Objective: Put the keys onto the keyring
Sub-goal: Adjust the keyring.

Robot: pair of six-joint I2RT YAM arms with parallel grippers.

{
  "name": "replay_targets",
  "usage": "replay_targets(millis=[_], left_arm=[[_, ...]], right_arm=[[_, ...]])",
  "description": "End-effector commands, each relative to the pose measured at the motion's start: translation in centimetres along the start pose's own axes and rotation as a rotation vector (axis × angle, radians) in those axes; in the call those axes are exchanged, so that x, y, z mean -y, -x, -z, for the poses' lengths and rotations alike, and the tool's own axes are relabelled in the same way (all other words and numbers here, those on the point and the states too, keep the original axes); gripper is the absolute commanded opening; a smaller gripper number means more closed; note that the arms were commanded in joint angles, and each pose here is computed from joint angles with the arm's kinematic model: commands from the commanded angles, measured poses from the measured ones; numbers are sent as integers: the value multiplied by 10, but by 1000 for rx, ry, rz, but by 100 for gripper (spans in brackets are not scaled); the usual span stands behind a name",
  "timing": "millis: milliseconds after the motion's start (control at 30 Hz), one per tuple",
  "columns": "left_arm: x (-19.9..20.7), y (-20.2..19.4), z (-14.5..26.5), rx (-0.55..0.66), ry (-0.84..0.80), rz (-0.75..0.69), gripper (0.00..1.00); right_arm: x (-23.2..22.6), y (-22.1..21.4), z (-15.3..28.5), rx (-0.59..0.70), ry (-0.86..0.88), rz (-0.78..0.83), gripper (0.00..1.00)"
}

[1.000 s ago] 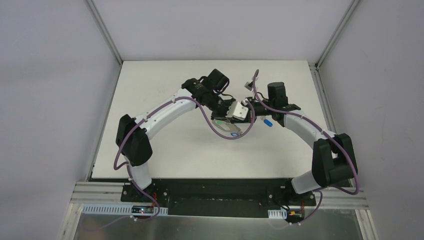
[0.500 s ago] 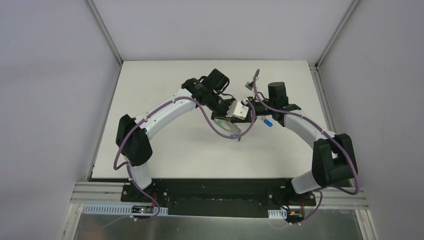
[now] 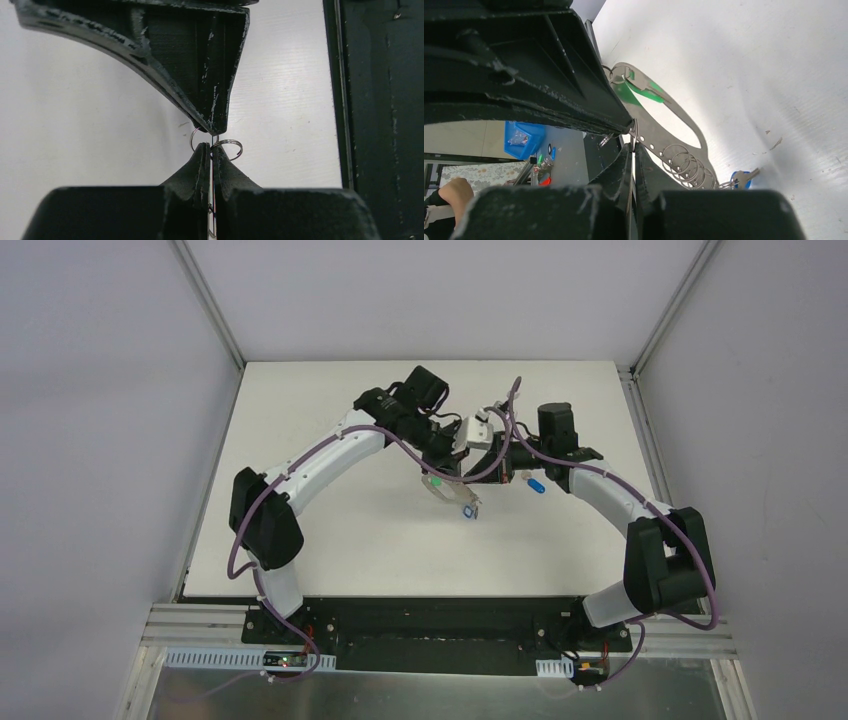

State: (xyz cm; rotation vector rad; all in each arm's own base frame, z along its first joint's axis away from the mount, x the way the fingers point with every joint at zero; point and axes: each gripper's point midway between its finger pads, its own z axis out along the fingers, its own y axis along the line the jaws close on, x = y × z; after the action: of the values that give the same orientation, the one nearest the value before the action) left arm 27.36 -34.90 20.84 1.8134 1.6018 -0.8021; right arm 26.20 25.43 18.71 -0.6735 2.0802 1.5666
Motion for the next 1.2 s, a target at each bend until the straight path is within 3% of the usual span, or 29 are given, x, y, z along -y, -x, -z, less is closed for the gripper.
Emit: replay_targets(millis=[0,233,400,767,1167], left_arm=[[0,25,24,109,30,189,0],[-14,13,24,63,142,468,0],[-22,8,28,95,183,664,0],[-34,15,30,218,232,1068,0],[-36,19,31,287,256,1217,0]], right_arm=[[2,9,8,29,-17,60,5],[-5,27,23,79,-32,104,24],[-20,41,36,112,-38,182,34],[-40,61,27,103,-12,208,38],[-10,43,5,88,-116,130,40]])
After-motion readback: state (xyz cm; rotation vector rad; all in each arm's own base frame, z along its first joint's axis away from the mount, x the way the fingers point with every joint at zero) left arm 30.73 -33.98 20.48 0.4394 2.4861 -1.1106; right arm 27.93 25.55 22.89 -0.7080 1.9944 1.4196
